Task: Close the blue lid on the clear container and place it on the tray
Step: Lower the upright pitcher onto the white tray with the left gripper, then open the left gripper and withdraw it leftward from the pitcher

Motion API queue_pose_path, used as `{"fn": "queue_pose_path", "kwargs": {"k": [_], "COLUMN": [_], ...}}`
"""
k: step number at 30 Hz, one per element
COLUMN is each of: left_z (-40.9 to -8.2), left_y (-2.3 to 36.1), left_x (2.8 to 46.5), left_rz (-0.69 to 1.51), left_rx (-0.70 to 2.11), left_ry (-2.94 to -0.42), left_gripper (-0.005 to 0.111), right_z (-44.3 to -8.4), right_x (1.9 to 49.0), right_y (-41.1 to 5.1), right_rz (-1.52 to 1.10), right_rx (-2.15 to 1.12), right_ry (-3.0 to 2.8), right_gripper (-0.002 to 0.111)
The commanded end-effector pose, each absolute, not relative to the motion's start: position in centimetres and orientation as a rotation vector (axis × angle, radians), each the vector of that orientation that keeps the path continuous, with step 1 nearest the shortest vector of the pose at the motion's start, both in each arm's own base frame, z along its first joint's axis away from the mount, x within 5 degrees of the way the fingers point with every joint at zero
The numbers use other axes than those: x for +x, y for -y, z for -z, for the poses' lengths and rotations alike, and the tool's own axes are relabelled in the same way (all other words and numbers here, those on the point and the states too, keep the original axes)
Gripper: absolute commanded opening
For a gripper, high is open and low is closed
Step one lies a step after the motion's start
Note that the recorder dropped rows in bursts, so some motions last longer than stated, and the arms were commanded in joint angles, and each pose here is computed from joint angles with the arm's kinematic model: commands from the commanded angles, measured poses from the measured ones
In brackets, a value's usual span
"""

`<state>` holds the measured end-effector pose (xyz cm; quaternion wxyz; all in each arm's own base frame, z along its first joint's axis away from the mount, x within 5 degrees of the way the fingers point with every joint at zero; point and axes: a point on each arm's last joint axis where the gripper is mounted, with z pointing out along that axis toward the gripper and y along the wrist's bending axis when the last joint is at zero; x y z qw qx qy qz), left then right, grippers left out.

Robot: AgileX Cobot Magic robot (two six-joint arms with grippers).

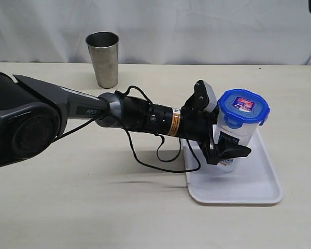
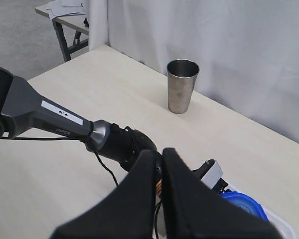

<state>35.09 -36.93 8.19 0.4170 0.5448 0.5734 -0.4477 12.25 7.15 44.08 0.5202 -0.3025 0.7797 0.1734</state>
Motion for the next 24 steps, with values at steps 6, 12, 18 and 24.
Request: {"fn": "queue_pose_path", "kwargs": {"k": [6,12,18,24], "left_z": [-8.5,-8.5,-8.1,-9.6], "left_y": [35.5,32.1,30.2,26.7], "left_x": [36.1,37.4,37.9,40.0], "left_rz": [1.164,1.237,1.239,1.201], "left_rx": [1.346,1.436,1.522,1.492], "left_ry": [-1.418,-1.357,-1.367,-1.406], "left_gripper": [0.084,0.084,0.084,0.083], "right_z": [-44.2,-44.2,-44.2,-44.1], "right_x": [12.1,12.1,12.1,12.1], "right_y": [-7.1,-7.1,-7.1,-7.1], "right_rz": [-0.414,-0.414,-0.414,-0.415], "right_rx": [-0.719,-0.719,-0.719,-0.723], "right_ry": [-1.860,-1.860,-1.860,-1.865], "right_gripper": [0.005,0.005,0.005,0.005]}}
